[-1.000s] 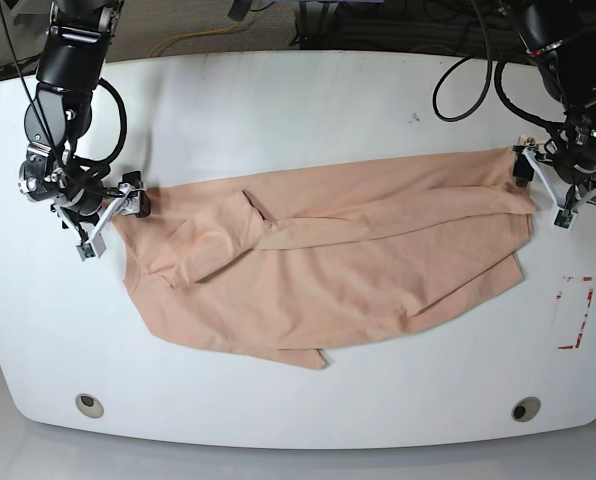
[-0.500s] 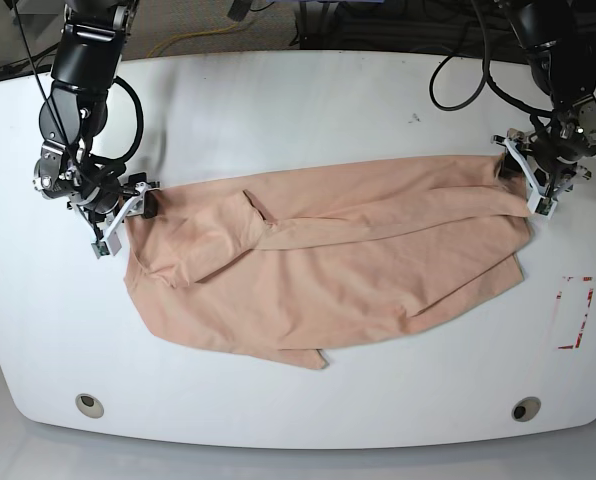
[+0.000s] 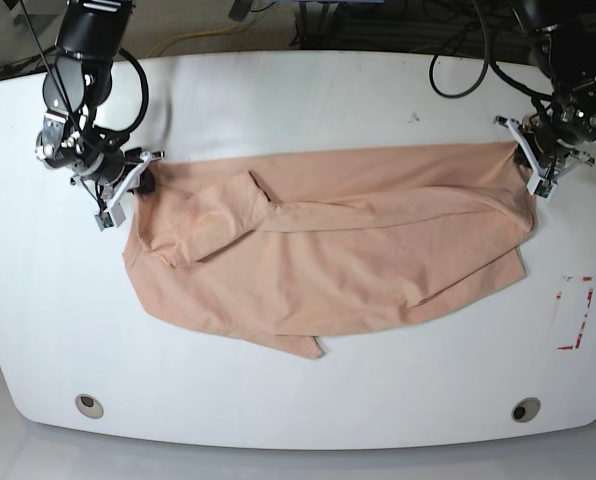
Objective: Fold the T-shirt properly
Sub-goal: 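Pull the grasped shirt edge with both grippers away from the robot, then release and move the right gripper to the shirt's hem corner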
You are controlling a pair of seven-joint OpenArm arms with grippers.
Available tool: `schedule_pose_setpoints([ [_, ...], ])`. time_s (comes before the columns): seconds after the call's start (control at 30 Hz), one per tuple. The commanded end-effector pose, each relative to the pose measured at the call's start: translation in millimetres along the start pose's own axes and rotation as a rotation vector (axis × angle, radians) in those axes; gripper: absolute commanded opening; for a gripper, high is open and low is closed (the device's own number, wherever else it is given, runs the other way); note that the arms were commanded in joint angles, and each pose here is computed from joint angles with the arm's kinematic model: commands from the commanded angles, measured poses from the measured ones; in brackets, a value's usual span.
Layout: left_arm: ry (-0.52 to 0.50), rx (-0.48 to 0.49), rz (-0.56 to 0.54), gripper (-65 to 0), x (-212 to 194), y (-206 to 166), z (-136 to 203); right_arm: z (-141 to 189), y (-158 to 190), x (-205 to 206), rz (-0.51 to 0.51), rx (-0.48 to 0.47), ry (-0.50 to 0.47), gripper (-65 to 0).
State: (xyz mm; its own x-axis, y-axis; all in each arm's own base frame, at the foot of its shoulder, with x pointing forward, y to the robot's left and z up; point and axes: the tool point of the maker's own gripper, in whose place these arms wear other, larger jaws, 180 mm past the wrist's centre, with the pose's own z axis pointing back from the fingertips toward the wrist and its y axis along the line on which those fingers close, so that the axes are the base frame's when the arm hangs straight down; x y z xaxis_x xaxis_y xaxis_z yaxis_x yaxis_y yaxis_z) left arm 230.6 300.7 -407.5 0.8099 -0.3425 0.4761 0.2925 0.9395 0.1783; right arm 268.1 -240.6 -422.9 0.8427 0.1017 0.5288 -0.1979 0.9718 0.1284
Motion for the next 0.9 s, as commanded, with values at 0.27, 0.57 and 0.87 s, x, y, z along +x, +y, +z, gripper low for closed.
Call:
schedule_pose_setpoints([
  [0.27, 0.067, 0.042, -0.042, -59.7, -29, 12, 18, 41, 9, -28, 0.091, -0.050, 0.038, -65.0],
  [0.57, 0.130, 0.079, -0.057, -58.2, -63, 15, 43, 57, 25, -50, 0.123, -0.049, 0.067, -65.0],
  [0.87, 0.079, 0.101, -0.101, -25.4, -42, 15, 53, 77, 20, -32, 0.130, -0.106, -0.010, -15.4],
])
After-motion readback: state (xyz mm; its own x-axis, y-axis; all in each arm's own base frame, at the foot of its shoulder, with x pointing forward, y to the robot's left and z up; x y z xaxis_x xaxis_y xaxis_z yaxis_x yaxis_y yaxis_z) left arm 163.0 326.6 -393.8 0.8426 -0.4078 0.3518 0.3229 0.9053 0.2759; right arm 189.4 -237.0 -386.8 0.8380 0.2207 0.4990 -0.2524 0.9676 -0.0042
